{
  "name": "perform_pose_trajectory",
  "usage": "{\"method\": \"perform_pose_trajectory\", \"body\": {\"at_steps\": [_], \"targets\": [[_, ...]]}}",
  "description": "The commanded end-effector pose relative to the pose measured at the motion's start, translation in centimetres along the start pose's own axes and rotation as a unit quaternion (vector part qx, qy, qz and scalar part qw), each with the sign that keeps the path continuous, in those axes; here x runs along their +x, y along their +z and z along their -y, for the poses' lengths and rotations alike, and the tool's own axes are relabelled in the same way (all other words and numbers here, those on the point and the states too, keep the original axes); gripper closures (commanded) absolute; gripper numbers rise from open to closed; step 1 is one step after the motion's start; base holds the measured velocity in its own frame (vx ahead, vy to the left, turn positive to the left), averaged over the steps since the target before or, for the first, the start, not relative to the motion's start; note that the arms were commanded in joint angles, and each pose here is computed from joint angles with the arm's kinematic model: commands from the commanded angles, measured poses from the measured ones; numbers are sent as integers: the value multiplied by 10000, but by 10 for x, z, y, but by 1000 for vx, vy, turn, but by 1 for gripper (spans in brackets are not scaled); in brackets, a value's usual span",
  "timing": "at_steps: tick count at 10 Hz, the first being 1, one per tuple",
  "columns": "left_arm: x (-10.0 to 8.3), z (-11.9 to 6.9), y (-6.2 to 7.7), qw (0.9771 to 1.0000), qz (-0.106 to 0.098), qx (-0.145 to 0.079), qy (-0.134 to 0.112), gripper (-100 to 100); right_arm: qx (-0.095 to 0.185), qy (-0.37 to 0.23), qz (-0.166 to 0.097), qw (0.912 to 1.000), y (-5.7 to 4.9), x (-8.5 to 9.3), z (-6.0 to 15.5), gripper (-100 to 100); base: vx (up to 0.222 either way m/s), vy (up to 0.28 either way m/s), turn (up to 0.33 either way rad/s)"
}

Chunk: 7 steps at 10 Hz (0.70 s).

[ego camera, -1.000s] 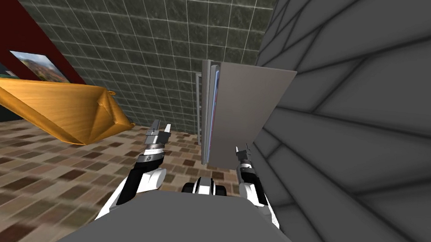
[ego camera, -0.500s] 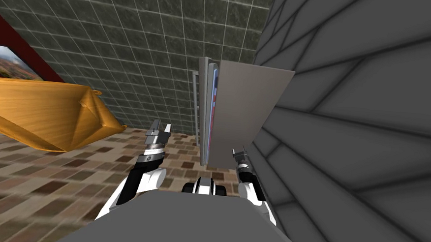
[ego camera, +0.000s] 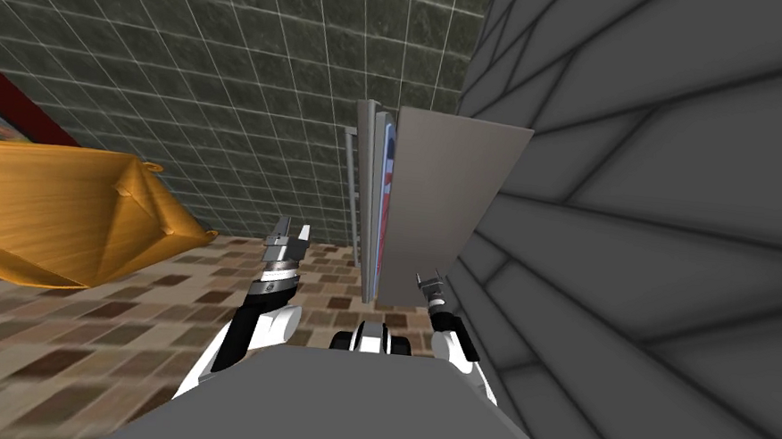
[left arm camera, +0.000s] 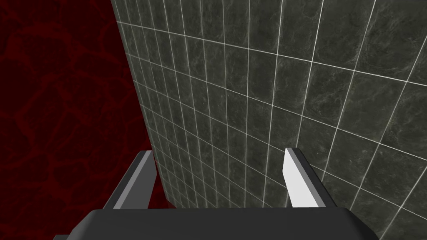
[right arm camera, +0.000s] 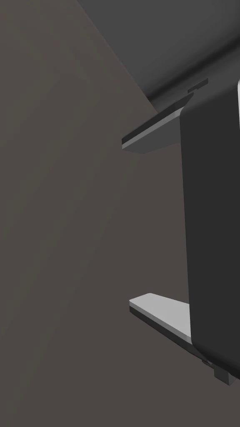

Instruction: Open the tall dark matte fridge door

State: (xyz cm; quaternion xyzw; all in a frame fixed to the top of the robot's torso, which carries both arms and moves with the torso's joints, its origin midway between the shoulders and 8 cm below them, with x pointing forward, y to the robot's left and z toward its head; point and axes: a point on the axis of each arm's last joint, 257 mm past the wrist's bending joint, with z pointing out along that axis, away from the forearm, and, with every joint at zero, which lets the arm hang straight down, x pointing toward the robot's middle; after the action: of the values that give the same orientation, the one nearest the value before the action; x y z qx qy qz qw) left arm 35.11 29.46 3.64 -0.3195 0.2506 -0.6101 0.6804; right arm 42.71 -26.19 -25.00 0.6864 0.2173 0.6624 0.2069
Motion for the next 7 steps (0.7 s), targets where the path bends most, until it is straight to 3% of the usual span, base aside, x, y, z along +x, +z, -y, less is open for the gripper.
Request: {"method": "perform_pose_trajectory", "body": {"at_steps": [1,2,4,5,6,7], "targets": [[0,0,0,10000,0,0,0,0,322,497,193,9981,3,-14,20,-100,32,57,-60],[0,0,0,10000,0,0,0,0,594,743,358,9948,3,-25,38,-100,42,72,-120],[0,0,0,10000,0,0,0,0,588,939,369,9932,3,-25,38,-100,31,46,-33],[0,0,0,10000,0,0,0,0,843,1231,541,9873,2,-36,55,-100,31,41,-135],[0,0,0,10000,0,0,0,0,838,1351,546,9858,2,-36,55,-100,31,50,-75],[0,0,0,10000,0,0,0,0,1077,1617,720,9783,0,-45,71,-100,42,81,-105]]}}
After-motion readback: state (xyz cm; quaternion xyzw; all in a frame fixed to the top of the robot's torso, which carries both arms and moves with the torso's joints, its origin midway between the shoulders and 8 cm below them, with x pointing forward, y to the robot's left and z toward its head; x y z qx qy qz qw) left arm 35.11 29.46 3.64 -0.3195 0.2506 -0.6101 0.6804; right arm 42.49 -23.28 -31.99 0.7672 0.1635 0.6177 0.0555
